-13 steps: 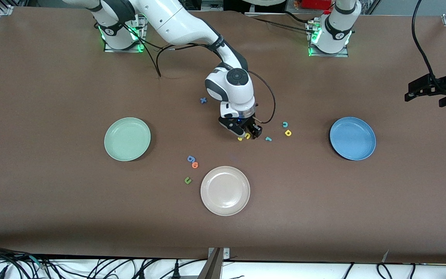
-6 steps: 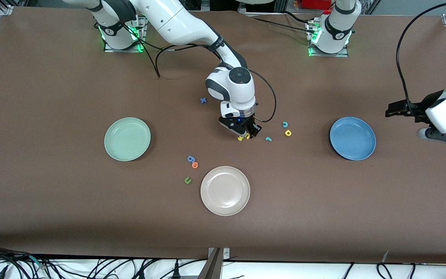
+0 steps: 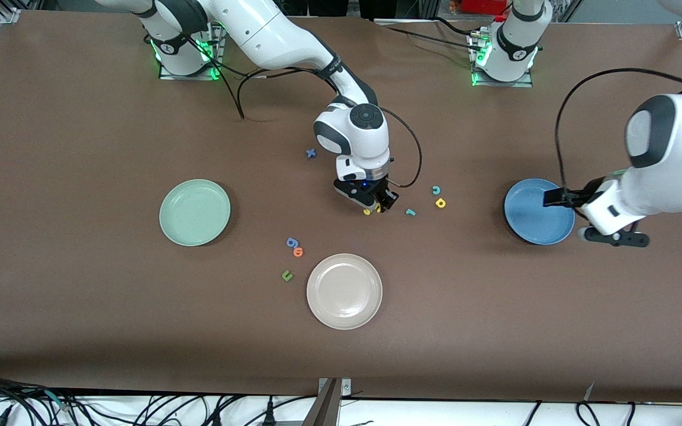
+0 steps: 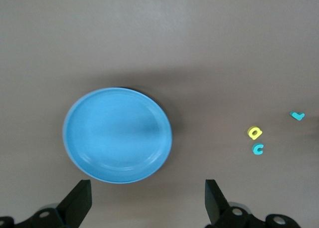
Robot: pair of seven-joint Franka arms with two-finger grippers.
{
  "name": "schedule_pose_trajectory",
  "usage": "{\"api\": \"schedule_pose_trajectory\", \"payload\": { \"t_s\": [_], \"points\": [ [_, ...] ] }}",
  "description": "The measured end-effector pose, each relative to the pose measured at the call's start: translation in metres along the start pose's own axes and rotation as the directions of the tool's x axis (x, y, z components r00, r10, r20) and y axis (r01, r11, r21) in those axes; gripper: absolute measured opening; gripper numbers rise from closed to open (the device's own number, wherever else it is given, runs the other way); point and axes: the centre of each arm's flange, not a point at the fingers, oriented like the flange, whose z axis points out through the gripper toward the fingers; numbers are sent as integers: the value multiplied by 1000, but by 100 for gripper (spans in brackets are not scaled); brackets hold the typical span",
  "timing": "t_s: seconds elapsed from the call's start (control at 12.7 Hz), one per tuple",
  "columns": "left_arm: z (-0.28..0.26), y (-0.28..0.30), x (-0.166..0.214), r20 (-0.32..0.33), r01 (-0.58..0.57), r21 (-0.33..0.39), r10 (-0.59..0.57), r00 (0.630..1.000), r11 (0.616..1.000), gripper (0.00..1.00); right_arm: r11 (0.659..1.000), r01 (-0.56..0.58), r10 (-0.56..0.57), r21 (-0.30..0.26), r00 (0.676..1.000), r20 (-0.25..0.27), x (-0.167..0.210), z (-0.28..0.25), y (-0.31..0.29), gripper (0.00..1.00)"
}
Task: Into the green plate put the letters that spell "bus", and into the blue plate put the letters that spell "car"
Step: 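Grasp the yellow u with the right gripper while the left gripper moves out, then carry the u to the green plate while the left gripper reaches letters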
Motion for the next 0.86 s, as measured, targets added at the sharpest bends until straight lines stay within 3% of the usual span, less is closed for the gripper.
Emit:
{"api": "schedule_pose_trajectory", "payload": {
  "t_s": [0.24,0.39,0.55,0.86],
  "points": [
    [27,37,5,16,69,13,-69,997,998,100,1000,10,-10,-9,1000,-3,2,1,1,43],
    [47,56,7,-14,63,16,-63,998,998,100,1000,11,-12,-14,1000,-4,2,1,1,31],
    [71,78,6,-42,91,18,-90,995,996,100,1000,12,-12,-27,1000,-6,3,1,1,31],
    [115,153,1,-47,305,26,-304,952,952,100,993,3,-5,-116,1000,-22,10,-10,0,31]
  ]
}}
